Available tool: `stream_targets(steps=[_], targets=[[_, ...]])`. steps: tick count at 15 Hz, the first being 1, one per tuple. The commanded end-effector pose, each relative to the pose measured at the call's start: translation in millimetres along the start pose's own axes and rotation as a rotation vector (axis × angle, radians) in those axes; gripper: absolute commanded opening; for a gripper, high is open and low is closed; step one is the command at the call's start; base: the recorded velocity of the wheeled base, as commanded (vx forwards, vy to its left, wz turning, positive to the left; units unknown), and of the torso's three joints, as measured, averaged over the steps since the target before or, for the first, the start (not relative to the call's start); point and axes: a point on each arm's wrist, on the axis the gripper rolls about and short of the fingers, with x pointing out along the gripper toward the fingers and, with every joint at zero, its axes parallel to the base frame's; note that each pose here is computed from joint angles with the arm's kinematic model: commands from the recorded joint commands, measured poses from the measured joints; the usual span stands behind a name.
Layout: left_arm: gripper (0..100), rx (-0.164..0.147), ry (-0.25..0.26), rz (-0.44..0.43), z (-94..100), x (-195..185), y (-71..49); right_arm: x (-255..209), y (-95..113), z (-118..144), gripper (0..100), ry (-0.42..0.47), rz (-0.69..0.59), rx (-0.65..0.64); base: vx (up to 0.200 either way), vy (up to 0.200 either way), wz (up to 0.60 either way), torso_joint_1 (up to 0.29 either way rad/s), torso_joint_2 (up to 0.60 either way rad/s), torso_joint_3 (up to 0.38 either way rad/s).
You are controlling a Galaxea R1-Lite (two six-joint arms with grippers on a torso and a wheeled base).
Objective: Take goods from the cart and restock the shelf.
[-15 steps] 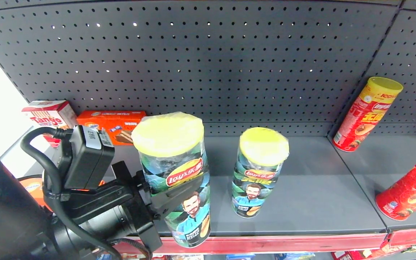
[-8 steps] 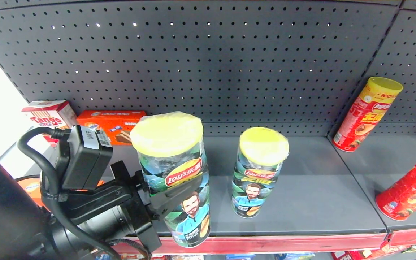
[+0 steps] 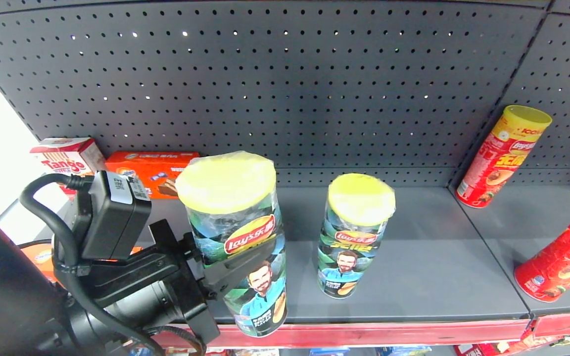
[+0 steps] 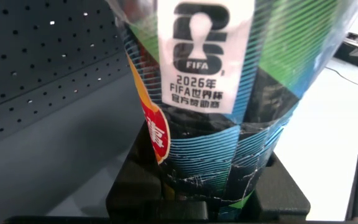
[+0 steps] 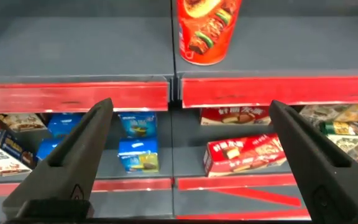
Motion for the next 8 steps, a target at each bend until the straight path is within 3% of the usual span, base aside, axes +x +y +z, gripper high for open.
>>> stream_targets(steps=[1,5,6,7,8], targets=[[0,0.0,0.001,0.005,-0.5,1,0.5,-1,0,-1,100,-0.019,0.007,0.0,0.0,0.0,0.0,0.0,0.0,0.0],[0,0.0,-0.021,0.05,5.2,0,10.6,-1,0,-1,100,-0.019,0.007,0.001,0.0,0.0,0.0,0.0,0.0,0.0],[0,-0.023,-0.038,0.062,10.3,-1,13.5,-1,0,-1,100,-0.019,0.007,0.001,0.0,0.0,0.0,0.0,0.0,0.0],[0,-0.025,-0.043,0.062,11.2,-1,13.5,-1,0,-1,100,-0.019,0.007,0.001,0.0,0.0,0.0,0.0,0.0,0.0],[0,-0.057,-0.057,0.06,19.1,4,15.1,-1,0,-1,100,-0.019,0.007,0.001,0.0,0.0,0.0,0.0,0.0,0.0]])
